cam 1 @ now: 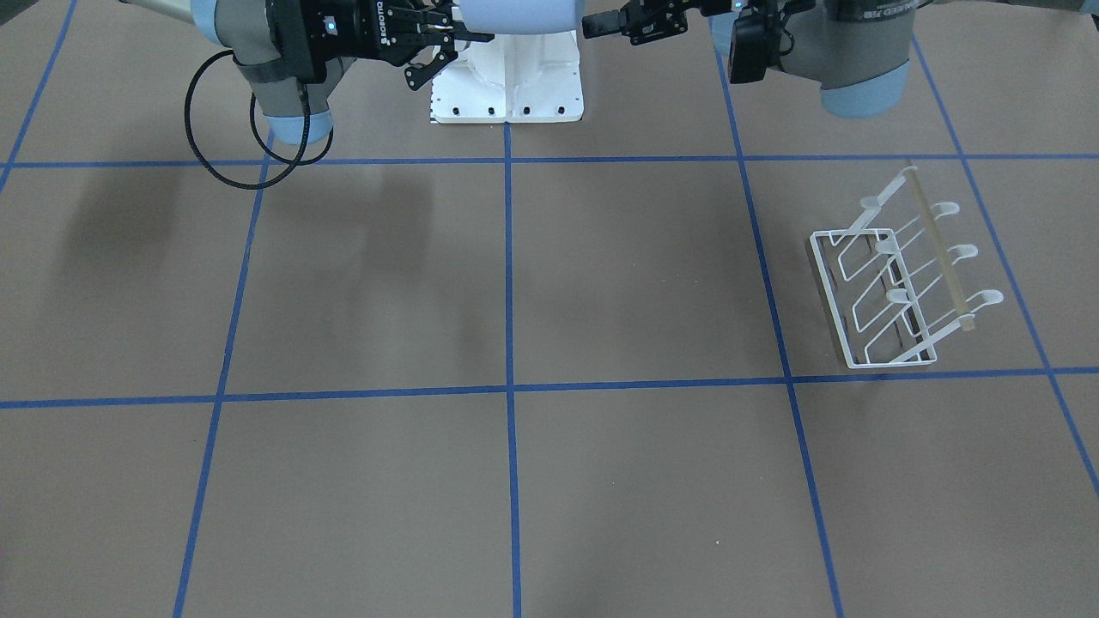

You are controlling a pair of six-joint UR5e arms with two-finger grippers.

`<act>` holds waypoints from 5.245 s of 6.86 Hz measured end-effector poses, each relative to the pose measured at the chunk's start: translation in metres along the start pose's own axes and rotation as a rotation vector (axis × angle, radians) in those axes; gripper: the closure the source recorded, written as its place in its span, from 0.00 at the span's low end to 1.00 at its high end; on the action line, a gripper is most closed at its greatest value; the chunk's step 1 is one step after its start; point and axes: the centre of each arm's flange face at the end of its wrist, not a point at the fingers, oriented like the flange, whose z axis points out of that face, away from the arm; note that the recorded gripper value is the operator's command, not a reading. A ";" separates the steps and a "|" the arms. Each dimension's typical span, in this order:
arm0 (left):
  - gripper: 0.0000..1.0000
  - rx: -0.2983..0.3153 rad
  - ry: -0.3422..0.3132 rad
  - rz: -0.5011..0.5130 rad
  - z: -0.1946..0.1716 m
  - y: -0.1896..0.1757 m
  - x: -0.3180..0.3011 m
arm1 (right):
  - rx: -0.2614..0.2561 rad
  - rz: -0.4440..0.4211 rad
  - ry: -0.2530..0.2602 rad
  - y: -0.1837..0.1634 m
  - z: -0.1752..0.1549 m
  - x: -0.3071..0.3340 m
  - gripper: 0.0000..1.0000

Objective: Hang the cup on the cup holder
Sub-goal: 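Carry the cup toward the left gripper while the left gripper approaches its rim, then close the left gripper on the cup rim, then open the right gripper and pull it back while the left gripper lifts the cup, then move the held cup with the left gripper above the wire rack's pegs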

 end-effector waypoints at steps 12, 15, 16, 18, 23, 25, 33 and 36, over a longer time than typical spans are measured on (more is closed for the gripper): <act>0.51 -0.010 0.011 0.015 0.000 -0.003 -0.005 | 0.054 0.020 0.017 0.010 0.019 0.003 0.75; 0.77 -0.029 0.033 0.038 -0.002 -0.005 -0.011 | 0.052 0.031 0.011 0.014 0.018 0.003 0.00; 0.82 -0.031 0.036 0.041 -0.002 -0.006 -0.013 | 0.054 0.038 0.005 0.013 0.016 0.001 0.00; 1.00 -0.032 0.037 0.043 -0.004 -0.005 -0.014 | 0.056 0.054 -0.006 0.006 0.002 -0.010 0.00; 1.00 0.045 0.057 0.116 -0.038 -0.023 0.011 | -0.005 0.033 0.222 -0.079 -0.084 0.023 0.00; 1.00 0.127 0.014 0.198 -0.068 -0.042 0.018 | -0.052 -0.013 0.500 -0.141 -0.108 0.053 0.00; 1.00 0.300 -0.560 0.481 -0.182 -0.105 0.057 | -0.600 -0.233 1.435 -0.330 -0.355 0.104 0.00; 1.00 0.320 -0.758 0.591 -0.219 -0.123 0.023 | -0.744 -0.204 1.480 -0.343 -0.433 0.092 0.00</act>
